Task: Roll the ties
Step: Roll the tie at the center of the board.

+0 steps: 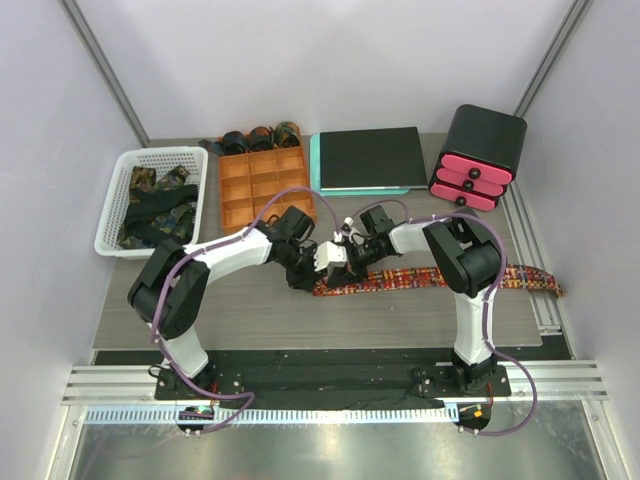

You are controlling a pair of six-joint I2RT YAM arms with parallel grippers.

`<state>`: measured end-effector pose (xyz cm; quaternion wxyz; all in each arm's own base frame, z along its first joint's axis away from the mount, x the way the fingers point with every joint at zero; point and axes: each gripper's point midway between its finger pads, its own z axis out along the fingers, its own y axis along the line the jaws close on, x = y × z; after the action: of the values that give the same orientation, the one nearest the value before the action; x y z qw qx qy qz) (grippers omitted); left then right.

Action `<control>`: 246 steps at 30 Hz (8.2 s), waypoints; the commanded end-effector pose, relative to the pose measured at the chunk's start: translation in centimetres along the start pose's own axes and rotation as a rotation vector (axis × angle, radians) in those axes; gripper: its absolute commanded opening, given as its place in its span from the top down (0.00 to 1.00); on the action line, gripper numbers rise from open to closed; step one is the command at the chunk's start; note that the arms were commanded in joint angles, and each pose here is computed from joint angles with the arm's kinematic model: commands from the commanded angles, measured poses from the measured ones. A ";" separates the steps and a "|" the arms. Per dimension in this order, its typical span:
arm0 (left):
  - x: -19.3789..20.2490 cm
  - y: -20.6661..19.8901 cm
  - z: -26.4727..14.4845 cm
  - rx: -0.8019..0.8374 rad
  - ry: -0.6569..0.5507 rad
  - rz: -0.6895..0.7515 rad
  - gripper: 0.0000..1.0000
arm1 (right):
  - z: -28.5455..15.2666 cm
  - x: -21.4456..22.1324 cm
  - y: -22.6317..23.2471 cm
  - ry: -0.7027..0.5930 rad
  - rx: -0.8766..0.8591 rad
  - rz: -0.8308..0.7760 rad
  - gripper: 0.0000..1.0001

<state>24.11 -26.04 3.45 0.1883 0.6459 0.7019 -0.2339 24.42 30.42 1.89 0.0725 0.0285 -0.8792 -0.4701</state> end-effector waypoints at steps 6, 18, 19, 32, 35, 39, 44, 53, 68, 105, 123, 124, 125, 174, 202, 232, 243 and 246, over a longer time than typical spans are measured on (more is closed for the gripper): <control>-6.1 0.7 -0.6 0.005 -0.131 0.043 0.69 | 0.9 -0.6 0.2 -0.010 0.018 -0.004 0.99; -3.9 0.5 2.4 0.018 0.012 0.027 0.68 | -0.9 0.0 2.6 -0.010 -0.021 -0.047 0.81; -3.5 0.4 2.5 0.024 0.025 0.031 0.68 | -1.4 -0.1 2.9 -0.016 -0.022 -0.057 0.80; -2.4 0.1 3.1 0.042 0.077 0.030 0.68 | -4.6 -0.1 3.7 -0.032 -0.004 -0.112 0.67; -2.4 0.0 3.1 0.047 0.072 0.033 0.67 | -4.4 -0.4 3.7 -0.045 -0.010 -0.085 0.66; -2.6 0.1 3.0 0.042 0.067 0.038 0.67 | -3.8 -1.2 4.0 -0.074 -0.049 -0.050 0.60; -2.5 0.1 3.1 0.041 0.071 0.040 0.66 | -3.2 -1.5 4.7 -0.087 -0.089 -0.031 0.53; -2.4 0.3 3.0 0.034 0.075 0.040 0.65 | -2.5 -0.6 2.1 -0.047 -0.010 -0.035 0.86; -6.5 1.3 -0.5 -0.052 -0.197 0.063 0.00 | -4.7 -0.5 -1.0 -0.049 0.061 -0.045 0.99; -3.8 -0.1 5.8 -0.004 0.030 0.238 0.72 | -6.4 -1.2 1.2 -0.073 0.001 -0.038 0.99; -4.8 0.4 1.0 -0.034 -0.077 0.161 0.24 | -5.5 -1.0 -3.7 -0.078 0.158 -0.051 0.99; -4.4 0.2 1.0 -0.032 -0.076 0.155 0.24 | -5.3 -0.9 -4.1 -0.073 0.167 -0.045 0.99; -4.7 0.3 1.0 -0.039 -0.087 0.156 0.24 | -5.3 -1.0 -4.4 -0.076 0.180 -0.042 0.99; -1.6 1.1 0.7 0.022 0.060 0.180 0.75 | -4.4 -2.5 -1.8 -0.106 0.114 -0.016 0.99; -8.5 0.5 -0.6 0.058 -0.173 0.124 0.63 | -2.7 -1.9 -5.2 -0.073 0.216 -0.008 0.99; -3.2 -0.2 6.1 0.048 0.053 0.044 0.68 | -6.1 -0.5 1.4 -0.042 0.079 -0.048 0.74; -3.2 -0.2 6.2 0.052 0.054 0.057 0.67 | -7.4 -0.6 2.1 -0.073 0.053 -0.045 0.68; -3.0 -0.3 6.1 0.055 0.060 0.060 0.67 | -7.4 -0.9 2.6 -0.094 0.029 -0.043 0.65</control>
<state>25.11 -33.43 2.54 0.1948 0.6694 0.6760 -0.2388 25.68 25.04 5.14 0.0533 0.0144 -0.9029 -0.4263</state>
